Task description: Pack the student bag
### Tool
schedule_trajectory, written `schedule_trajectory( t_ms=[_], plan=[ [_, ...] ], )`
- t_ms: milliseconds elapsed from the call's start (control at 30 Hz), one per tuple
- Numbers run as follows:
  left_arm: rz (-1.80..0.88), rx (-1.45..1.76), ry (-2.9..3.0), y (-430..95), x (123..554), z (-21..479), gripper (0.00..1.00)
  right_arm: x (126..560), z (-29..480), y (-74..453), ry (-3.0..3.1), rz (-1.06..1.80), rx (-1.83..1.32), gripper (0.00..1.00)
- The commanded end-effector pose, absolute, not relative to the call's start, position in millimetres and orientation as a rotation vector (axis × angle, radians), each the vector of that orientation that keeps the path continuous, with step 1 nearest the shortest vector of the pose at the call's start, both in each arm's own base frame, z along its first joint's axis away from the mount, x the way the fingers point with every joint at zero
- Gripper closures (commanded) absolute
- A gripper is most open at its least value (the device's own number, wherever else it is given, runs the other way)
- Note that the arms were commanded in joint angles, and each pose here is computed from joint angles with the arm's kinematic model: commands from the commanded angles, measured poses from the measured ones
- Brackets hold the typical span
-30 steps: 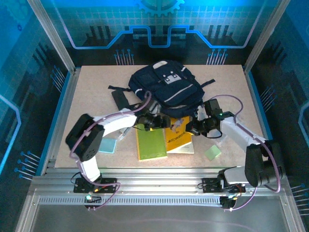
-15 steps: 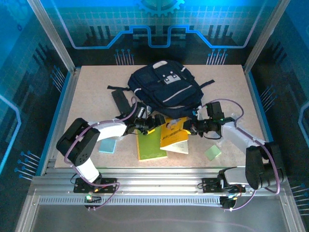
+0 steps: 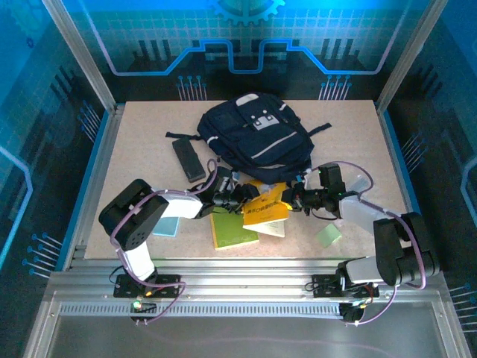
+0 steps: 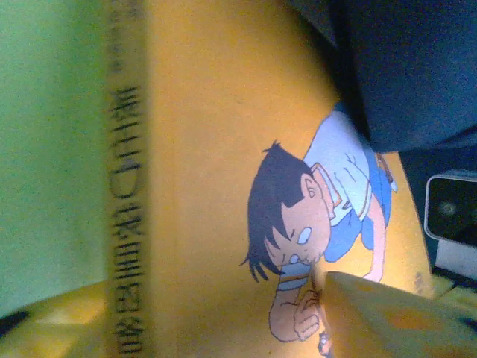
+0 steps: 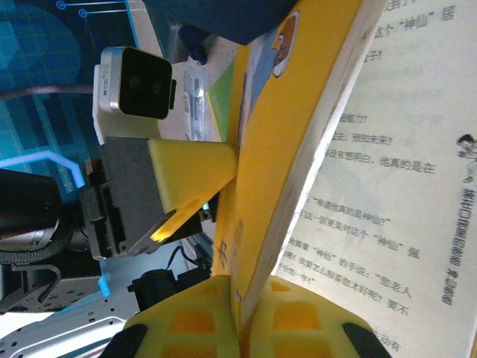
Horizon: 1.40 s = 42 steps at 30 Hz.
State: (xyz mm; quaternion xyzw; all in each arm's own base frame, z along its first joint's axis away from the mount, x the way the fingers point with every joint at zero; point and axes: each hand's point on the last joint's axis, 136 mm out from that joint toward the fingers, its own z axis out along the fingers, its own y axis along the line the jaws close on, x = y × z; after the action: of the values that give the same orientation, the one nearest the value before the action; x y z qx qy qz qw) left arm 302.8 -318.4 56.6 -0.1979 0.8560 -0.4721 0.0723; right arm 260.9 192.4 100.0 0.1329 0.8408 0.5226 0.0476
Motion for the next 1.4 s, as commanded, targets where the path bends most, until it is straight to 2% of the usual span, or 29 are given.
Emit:
schedule_trajectory(
  t_ms=[0,100,200,267,300,333,400,433,567,733,933,1167,1367],
  plan=[
    [-1.492,-0.519,2.511,-326.0,303.7,81.8,0.62,269.0,116.5,195.2,2.490,1.634,0.286,1.00],
    [-1.407,-0.478,2.528,-314.6,302.8,87.7,0.79,270.1,118.5,193.2,2.510,1.594,0.279,1.00],
    [-1.319,-0.447,2.535,-300.9,302.9,96.4,0.88,270.0,123.5,192.9,2.527,1.560,0.251,1.00],
    [-1.258,-0.431,2.539,-290.4,303.3,101.8,0.99,270.1,127.7,193.1,2.533,1.534,0.235,0.95],
    [-1.241,-0.424,2.526,-285.8,305.6,107.4,1.00,270.7,129.8,193.3,2.534,1.521,0.228,0.88],
    [-1.233,-0.420,2.511,-282.4,307.8,112.8,1.00,271.0,131.6,193.6,2.537,1.513,0.224,0.76],
    [-1.224,-0.428,2.469,-273.3,315.6,125.6,1.00,271.6,136.1,194.1,2.551,1.485,0.214,0.34],
    [-1.221,-0.431,2.450,-269.5,318.7,132.1,1.00,271.6,137.3,193.3,2.565,1.465,0.215,0.25],
    [-1.179,-0.415,2.356,-247.9,336.4,168.0,1.00,278.7,153.4,187.9,2.571,1.376,0.200,0.01],
    [-1.072,-0.428,2.149,-213.8,374.1,219.3,1.00,301.1,183.5,189.7,2.503,1.301,0.199,0.00],
    [-0.949,-0.512,1.846,-183.3,427.7,273.4,1.00,328.2,212.3,222.1,2.420,1.294,0.254,0.00],
    [-1.026,-0.636,1.671,-182.7,469.6,286.2,1.00,361.0,218.8,257.2,2.276,1.446,0.480,0.00],
    [-1.087,-0.752,1.546,-174.9,472.3,281.9,1.00,374.9,229.2,280.6,2.097,1.591,0.618,0.00]
  ],
)
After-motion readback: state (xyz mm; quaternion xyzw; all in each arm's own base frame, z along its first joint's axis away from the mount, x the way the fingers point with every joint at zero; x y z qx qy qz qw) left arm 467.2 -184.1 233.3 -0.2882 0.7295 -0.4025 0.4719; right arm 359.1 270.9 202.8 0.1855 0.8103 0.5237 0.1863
